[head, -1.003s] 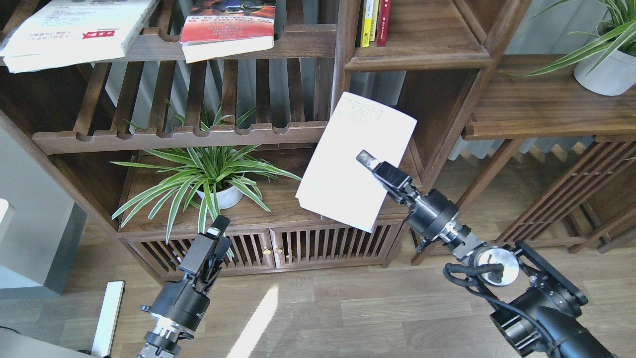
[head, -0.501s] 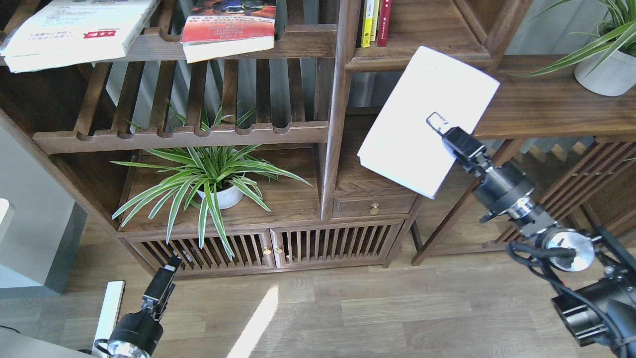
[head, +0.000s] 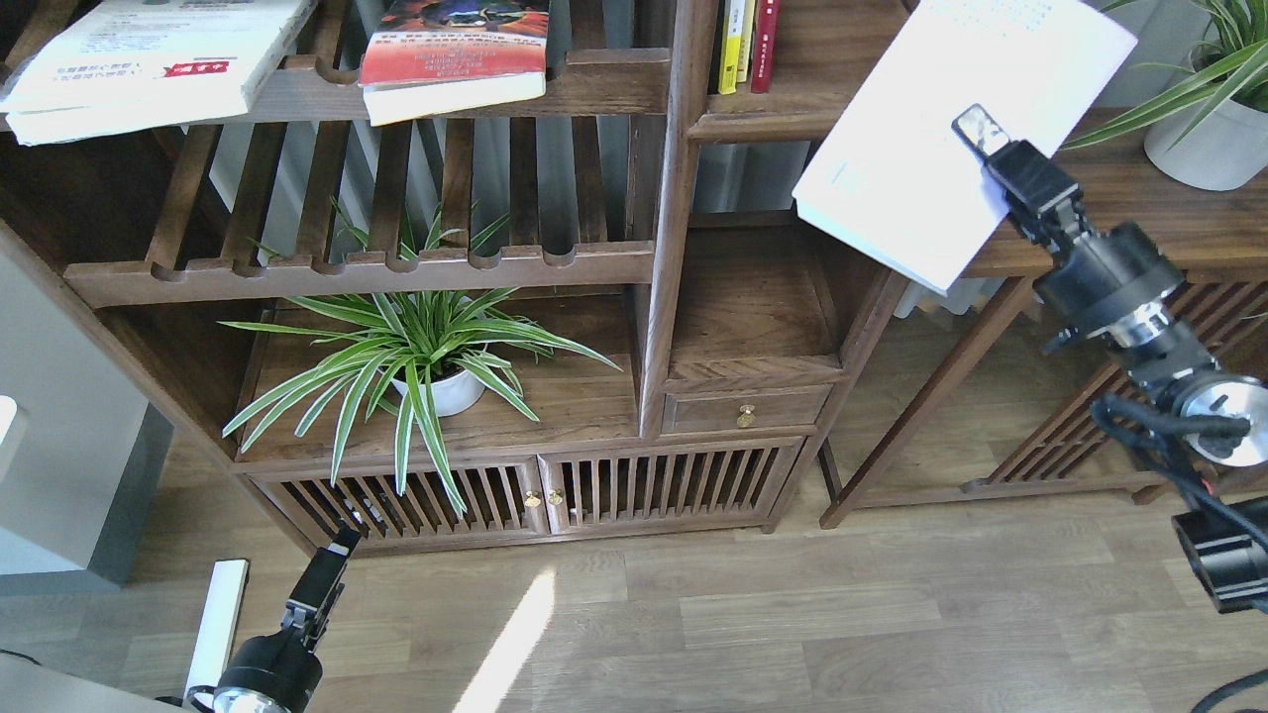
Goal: Organize books on shelf
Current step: 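Carry the white book up toward the top cubby with the right gripper, then insert the white book upright beside the standing books with the right gripper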
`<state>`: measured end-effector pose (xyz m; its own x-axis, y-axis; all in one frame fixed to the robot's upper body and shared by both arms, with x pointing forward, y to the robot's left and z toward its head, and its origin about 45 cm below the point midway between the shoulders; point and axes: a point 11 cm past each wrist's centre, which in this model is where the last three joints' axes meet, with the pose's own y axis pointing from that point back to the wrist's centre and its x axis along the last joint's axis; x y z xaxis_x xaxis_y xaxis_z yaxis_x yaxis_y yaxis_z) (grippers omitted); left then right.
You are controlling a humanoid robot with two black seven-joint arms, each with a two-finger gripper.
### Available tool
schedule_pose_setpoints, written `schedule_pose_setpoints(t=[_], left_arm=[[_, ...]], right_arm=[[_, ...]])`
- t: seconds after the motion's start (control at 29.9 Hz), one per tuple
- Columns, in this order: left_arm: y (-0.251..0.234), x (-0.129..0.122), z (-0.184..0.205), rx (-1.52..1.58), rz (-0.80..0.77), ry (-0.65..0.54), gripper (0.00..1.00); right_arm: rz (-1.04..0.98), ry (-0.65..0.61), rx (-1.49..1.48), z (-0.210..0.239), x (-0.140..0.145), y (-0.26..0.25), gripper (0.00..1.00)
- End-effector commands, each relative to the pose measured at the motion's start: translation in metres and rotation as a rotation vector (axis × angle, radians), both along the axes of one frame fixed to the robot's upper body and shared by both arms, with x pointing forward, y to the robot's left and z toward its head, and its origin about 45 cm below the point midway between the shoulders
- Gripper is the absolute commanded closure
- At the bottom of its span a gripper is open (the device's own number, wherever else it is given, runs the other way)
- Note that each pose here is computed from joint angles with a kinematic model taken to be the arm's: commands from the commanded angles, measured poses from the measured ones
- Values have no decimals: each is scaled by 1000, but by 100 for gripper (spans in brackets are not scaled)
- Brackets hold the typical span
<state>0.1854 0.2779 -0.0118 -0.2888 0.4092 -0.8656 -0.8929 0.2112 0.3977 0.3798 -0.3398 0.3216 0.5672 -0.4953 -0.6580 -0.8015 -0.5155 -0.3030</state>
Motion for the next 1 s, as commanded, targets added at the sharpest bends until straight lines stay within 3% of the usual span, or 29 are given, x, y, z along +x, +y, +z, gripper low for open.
schedule_pose_setpoints(t=[0.0,0.57,0.97], left_arm=[[2,-1,-1,3,5,4,1],[3,-6,-8,-5,29,30,1],[2,-8,-10,-6,33,37,1]], right_arm=[[-26,-2,-6,19,15,3,95],[-111,28,-7,69,51,14,96],[-78,47,-86,73,61,35,97]])
